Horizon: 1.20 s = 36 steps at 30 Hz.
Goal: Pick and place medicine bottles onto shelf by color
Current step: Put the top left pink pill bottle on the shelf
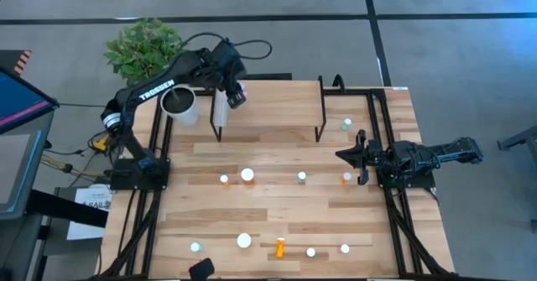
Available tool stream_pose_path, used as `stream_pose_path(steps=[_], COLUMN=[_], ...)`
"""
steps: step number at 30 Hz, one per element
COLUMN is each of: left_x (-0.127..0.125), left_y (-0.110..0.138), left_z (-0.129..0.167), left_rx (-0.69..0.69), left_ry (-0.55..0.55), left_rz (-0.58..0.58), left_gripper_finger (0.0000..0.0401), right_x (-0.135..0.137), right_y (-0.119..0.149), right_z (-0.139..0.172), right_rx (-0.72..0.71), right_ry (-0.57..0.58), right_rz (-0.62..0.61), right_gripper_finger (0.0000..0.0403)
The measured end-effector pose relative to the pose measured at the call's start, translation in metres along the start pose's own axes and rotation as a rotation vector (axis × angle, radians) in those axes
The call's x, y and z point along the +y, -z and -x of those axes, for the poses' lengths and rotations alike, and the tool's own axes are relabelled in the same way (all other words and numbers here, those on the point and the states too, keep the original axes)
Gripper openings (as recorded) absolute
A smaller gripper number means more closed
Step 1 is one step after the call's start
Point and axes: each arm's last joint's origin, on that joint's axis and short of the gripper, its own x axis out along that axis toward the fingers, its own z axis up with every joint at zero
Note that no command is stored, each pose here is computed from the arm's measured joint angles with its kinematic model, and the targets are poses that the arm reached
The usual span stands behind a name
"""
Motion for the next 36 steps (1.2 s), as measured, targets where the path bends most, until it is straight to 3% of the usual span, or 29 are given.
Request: stream_pose_path(steps=[14, 36], left_x=[0.033, 0.036], left_y=[0.007, 0.016], left_z=[0.0, -0.019], left_rx=[0.05, 0.056], left_ry=[-0.068, -0.069], left_rz=[0.087, 0.11], left_gripper_finger=[0.0098, 0.0109], right_x=[0.0, 0.0], right_y=[0.0, 0.0], right_z=[0.0, 0.0], right_rx=[0.0, 0.0], right_ry=[0.0, 0.0], right_rz=[0.0, 0.0], right_gripper_finger=[0.0033, 0.0033])
